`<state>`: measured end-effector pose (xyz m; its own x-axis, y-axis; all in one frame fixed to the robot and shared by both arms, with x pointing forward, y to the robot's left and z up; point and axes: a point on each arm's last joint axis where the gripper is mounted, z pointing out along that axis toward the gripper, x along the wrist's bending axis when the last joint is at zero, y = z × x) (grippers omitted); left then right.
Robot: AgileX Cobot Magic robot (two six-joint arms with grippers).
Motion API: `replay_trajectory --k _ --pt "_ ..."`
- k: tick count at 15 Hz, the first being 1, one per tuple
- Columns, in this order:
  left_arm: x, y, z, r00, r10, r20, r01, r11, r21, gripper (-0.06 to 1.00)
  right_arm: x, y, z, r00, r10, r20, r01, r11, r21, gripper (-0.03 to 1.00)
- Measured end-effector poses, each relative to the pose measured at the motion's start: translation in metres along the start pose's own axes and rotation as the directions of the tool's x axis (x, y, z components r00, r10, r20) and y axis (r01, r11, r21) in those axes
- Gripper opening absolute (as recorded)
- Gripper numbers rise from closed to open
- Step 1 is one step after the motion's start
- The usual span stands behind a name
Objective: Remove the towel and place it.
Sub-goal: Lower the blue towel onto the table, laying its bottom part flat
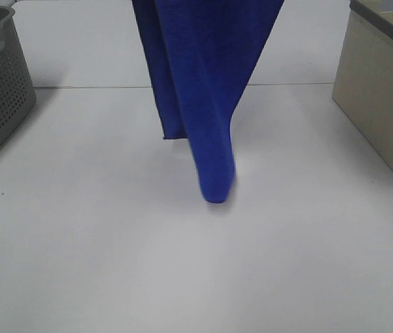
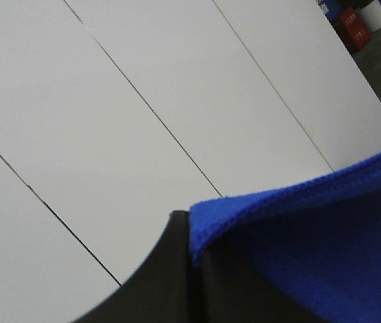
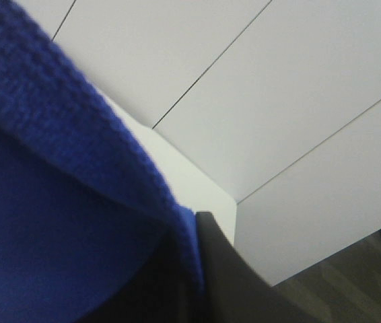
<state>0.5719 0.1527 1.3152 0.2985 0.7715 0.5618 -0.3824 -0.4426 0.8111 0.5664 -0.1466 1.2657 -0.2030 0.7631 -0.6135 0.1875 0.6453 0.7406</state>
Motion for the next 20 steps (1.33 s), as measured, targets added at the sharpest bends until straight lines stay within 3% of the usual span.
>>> replay_trajectory --k 6,9,11,13,16,18,20 --pt "-0.010 -0.032 0.037 0.994 0.002 -0.109 -0.007 0.999 -0.042 0.00 0.000 0.005 0.037 0.988 -0.047 0.145 0.067 0.987 -0.142 0.01" --pt "-0.008 -0.062 0.058 0.976 0.019 -0.218 -0.033 0.997 -0.064 0.00 -0.005 -0.006 0.074 0.990 0.007 0.138 0.025 0.972 -0.234 0.01" --pt "-0.005 -0.108 0.080 0.940 0.036 -0.341 -0.064 0.995 -0.071 0.00 0.014 -0.009 0.112 0.995 -0.020 0.099 0.050 0.950 -0.309 0.01" --pt "-0.014 -0.136 0.094 0.931 0.064 -0.360 -0.089 0.995 -0.055 0.00 0.020 -0.003 0.131 0.993 -0.025 0.114 0.062 0.940 -0.334 0.01" --pt "-0.018 -0.145 0.107 0.917 0.096 -0.387 -0.137 0.987 -0.080 0.00 0.021 0.004 0.147 0.991 -0.011 0.132 0.061 0.921 -0.385 0.01" --pt "-0.009 -0.135 0.119 0.894 0.069 -0.442 -0.153 0.976 -0.158 0.00 0.013 0.009 0.150 0.991 -0.002 0.137 0.067 0.882 -0.466 0.01" --pt "-0.001 -0.124 0.127 0.883 0.045 -0.467 -0.162 0.964 -0.213 0.00 -0.001 0.006 0.151 0.988 0.013 0.154 0.064 0.872 -0.486 0.01"
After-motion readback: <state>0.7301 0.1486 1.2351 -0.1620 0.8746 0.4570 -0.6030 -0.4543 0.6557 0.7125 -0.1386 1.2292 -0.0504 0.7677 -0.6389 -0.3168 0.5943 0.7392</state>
